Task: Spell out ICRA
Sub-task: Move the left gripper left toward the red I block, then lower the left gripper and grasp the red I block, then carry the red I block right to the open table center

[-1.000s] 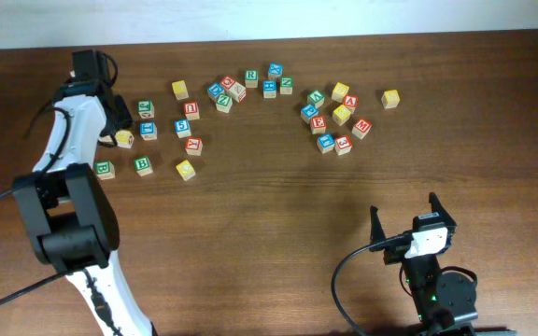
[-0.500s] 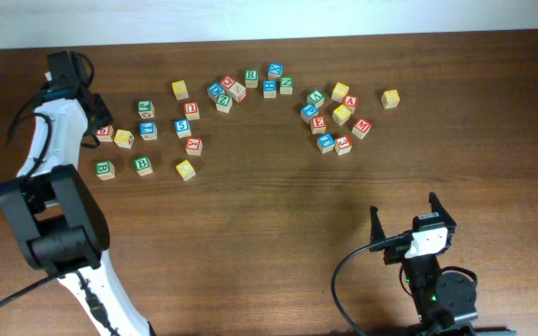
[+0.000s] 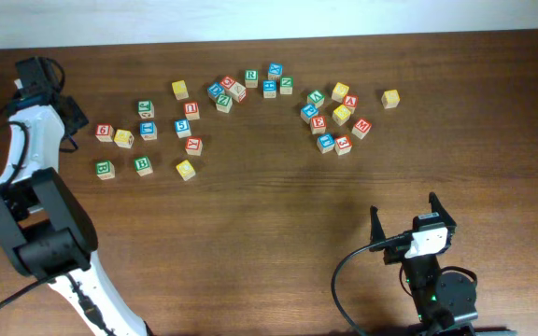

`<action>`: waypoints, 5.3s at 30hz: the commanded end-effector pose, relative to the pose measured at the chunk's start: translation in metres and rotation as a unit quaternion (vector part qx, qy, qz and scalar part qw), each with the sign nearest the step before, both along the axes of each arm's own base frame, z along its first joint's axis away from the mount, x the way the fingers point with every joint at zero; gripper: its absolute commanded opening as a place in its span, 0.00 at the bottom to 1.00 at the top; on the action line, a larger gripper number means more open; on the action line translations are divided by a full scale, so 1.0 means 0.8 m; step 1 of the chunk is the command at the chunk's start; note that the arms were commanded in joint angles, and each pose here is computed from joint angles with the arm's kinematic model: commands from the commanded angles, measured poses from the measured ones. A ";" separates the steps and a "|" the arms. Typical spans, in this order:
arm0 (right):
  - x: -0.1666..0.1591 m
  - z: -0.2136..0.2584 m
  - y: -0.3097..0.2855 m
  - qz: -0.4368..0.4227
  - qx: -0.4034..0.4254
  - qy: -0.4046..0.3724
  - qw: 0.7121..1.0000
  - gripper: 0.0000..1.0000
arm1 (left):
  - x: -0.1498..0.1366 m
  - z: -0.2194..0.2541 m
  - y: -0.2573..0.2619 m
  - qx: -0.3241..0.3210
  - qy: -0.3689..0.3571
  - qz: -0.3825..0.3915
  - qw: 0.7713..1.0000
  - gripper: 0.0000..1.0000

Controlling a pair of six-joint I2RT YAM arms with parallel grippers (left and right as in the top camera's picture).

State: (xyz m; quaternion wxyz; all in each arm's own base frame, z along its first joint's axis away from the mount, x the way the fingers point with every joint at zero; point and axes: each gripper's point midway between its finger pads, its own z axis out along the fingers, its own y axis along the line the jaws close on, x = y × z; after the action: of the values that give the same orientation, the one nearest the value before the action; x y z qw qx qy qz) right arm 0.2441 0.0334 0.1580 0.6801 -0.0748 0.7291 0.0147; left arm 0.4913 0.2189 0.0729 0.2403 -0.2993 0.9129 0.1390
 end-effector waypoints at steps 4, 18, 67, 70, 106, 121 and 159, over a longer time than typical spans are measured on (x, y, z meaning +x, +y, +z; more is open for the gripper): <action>0.000 -0.003 -0.002 -0.003 0.006 0.003 1.000 0.98 | 0.012 0.008 0.016 0.013 -0.028 0.011 0.999 0.08; 0.000 -0.003 -0.002 -0.003 0.006 0.003 1.000 0.98 | 0.040 0.024 0.027 0.032 -0.082 0.010 0.996 0.99; 0.000 -0.003 -0.002 -0.003 0.006 0.003 1.000 0.98 | 0.057 -0.078 0.028 -0.004 -0.067 -0.002 0.998 0.38; 0.000 -0.003 -0.002 -0.003 0.006 0.003 1.000 0.98 | 0.057 -0.078 0.028 -0.004 -0.067 -0.002 0.998 0.26; 0.000 -0.003 -0.002 -0.003 0.006 0.003 1.000 0.98 | -0.181 0.285 -0.138 -0.088 -0.095 -0.056 0.990 0.07; 0.000 -0.003 -0.002 -0.003 0.006 0.003 1.000 0.98 | -0.266 0.215 -0.288 -0.142 0.098 -0.217 0.961 0.03; 0.000 -0.003 -0.002 -0.003 0.006 0.003 1.000 0.98 | -0.299 0.023 -0.406 -0.159 0.134 -0.326 0.922 0.08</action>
State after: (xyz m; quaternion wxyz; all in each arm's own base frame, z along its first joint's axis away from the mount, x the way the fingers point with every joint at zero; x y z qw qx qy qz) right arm 0.2441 0.0334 0.1580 0.6801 -0.0748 0.7291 0.0150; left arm 0.2567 -0.1052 0.0962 0.0989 0.0062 0.9938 -0.0510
